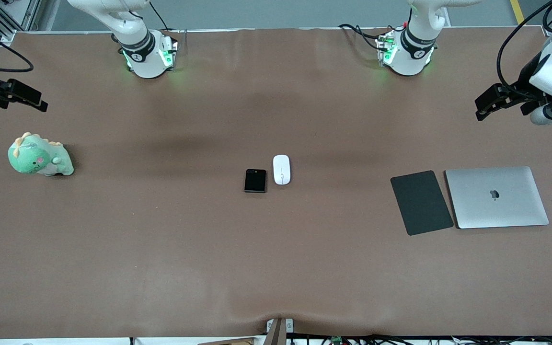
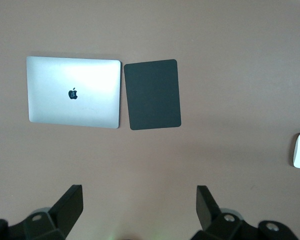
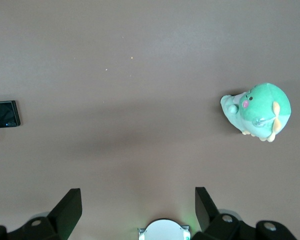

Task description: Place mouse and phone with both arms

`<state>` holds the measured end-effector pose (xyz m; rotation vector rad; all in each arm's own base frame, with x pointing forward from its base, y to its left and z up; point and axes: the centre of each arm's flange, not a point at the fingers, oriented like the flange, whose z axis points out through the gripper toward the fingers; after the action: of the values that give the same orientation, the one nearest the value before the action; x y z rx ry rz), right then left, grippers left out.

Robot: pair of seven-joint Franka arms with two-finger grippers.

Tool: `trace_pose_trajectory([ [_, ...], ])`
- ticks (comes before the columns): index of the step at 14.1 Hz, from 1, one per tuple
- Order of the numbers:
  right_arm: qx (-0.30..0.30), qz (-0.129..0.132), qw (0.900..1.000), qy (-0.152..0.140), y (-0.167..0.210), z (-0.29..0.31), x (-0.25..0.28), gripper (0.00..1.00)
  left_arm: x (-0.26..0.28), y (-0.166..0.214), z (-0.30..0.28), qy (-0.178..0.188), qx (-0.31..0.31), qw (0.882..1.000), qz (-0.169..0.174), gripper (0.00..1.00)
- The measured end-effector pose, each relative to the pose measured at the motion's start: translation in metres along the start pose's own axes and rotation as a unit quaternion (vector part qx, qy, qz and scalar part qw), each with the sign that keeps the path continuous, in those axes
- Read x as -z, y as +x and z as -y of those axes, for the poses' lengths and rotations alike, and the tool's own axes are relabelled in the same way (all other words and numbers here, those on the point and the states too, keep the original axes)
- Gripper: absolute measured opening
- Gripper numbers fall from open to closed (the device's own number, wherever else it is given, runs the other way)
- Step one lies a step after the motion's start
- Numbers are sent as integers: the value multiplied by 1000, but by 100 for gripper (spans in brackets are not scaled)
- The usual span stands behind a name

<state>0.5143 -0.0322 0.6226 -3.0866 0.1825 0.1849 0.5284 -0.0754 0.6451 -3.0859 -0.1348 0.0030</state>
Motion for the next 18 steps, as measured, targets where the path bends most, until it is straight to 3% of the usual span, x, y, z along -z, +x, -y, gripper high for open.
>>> trace_pose_trajectory([
  [18, 7, -19, 1000, -2, 37, 11, -28, 100, -28, 13, -43, 0, -37, 999, 25, 100],
])
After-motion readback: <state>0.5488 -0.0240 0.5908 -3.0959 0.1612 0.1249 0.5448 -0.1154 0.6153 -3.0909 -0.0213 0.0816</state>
